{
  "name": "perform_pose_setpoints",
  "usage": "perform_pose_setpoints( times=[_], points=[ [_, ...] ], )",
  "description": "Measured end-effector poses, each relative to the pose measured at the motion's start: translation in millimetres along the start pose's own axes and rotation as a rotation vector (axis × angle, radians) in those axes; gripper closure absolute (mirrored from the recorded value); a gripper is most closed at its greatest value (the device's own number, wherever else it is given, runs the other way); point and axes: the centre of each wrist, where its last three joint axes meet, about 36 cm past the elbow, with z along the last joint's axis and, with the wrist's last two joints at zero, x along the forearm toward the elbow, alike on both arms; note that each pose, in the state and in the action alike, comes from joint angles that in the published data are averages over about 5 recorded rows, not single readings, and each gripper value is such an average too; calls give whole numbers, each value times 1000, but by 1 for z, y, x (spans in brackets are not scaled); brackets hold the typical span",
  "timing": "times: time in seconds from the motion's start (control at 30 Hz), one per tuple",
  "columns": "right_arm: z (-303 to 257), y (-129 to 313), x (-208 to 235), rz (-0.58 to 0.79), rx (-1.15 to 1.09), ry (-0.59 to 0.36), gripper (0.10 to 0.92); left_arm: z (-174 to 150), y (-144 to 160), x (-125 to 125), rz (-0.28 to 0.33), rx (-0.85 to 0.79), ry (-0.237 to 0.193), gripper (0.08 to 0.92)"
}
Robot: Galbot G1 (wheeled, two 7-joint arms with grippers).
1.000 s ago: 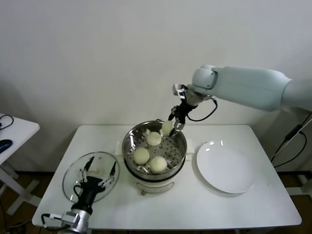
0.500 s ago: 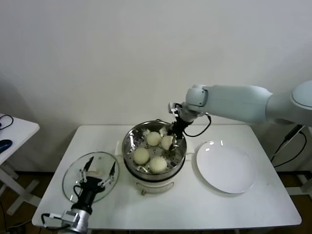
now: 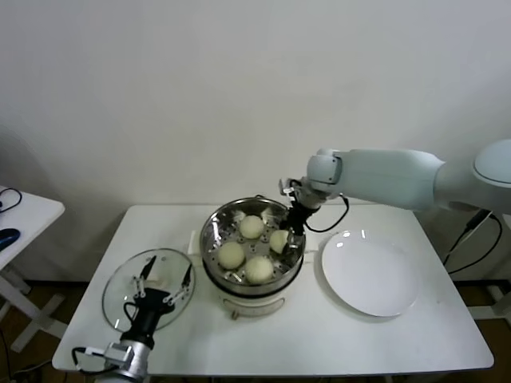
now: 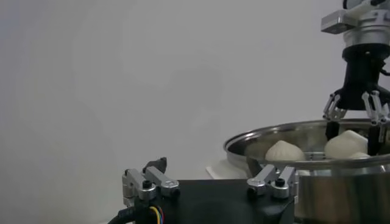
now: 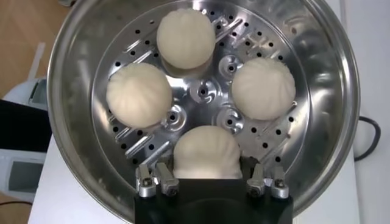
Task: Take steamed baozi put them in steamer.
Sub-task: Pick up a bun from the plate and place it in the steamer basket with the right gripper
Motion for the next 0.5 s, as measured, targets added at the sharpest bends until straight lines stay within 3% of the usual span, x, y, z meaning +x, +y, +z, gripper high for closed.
perform_pose_setpoints(
  times=[0.23,0.5],
  points=[
    [1,1,-3,3,3,1,322,0,0,-1,0,-1,-1,177],
    [-2,0,-3,9,7,-16,203,0,0,-1,0,0,-1,177]
  ],
)
